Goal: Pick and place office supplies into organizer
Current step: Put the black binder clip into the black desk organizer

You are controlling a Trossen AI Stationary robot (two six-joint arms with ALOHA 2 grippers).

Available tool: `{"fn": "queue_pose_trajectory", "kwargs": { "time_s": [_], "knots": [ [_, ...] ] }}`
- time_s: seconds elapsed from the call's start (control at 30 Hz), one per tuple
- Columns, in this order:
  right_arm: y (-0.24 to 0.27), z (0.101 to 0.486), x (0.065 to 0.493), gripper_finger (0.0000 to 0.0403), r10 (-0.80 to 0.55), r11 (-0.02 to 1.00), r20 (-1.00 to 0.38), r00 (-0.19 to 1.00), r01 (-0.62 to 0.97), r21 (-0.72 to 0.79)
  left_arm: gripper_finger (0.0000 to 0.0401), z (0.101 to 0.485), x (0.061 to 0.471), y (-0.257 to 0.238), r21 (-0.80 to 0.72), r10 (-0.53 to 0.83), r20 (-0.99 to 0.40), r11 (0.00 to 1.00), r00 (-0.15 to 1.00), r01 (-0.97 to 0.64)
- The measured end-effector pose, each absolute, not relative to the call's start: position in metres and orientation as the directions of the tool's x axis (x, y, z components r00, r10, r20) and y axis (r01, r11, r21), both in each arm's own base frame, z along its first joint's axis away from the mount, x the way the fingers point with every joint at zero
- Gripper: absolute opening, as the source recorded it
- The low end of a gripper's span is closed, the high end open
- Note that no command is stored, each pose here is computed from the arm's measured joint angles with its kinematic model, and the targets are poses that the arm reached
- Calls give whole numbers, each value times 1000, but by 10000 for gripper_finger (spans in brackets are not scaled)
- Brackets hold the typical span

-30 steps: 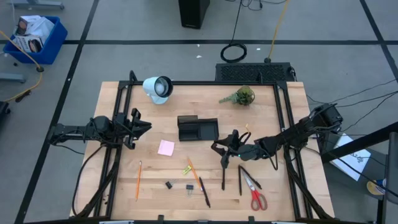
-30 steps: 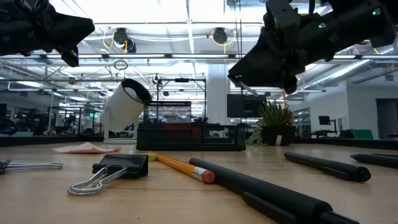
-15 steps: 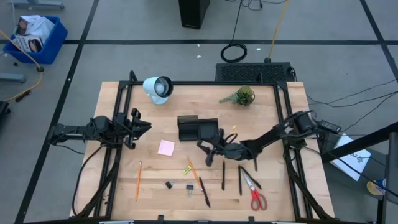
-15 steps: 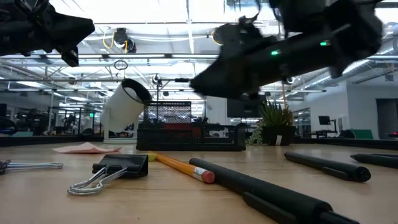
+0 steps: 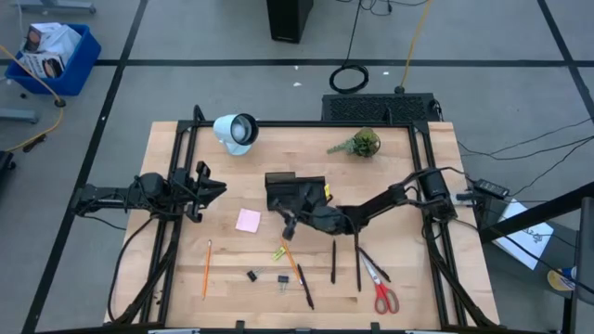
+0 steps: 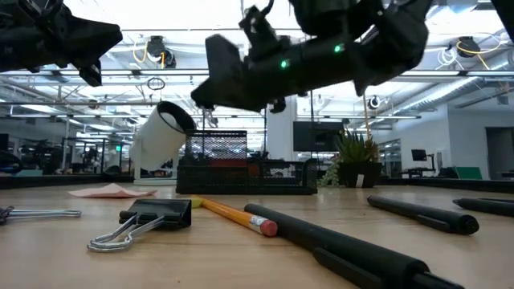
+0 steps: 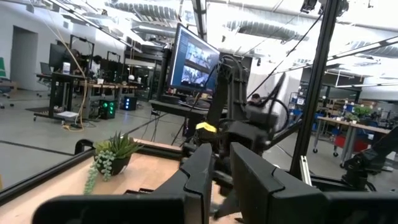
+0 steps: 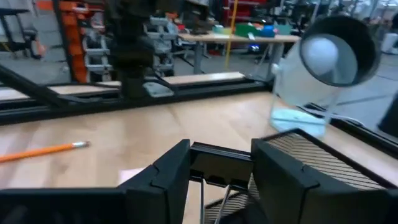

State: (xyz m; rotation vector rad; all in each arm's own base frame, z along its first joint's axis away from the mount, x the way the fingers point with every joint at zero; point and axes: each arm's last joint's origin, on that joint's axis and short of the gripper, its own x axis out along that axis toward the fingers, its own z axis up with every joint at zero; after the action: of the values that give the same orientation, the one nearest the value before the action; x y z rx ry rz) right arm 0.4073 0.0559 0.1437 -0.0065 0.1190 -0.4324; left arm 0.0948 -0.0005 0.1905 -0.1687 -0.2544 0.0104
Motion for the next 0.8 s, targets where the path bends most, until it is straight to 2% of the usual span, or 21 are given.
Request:
{"fn": "queue_pose_trajectory", "kwargs": {
  "time_s": [0.2,0.8],
  "knots": [
    [32,134,408,146,-470,881,-200,860,470,-47,63,191,95,-1,-168,32,250,986,968,11],
    [24,121,410,159,-485,872,-226,845,487,-50,63,191,95,0,-168,32,250,986,968,11]
  ]
}}
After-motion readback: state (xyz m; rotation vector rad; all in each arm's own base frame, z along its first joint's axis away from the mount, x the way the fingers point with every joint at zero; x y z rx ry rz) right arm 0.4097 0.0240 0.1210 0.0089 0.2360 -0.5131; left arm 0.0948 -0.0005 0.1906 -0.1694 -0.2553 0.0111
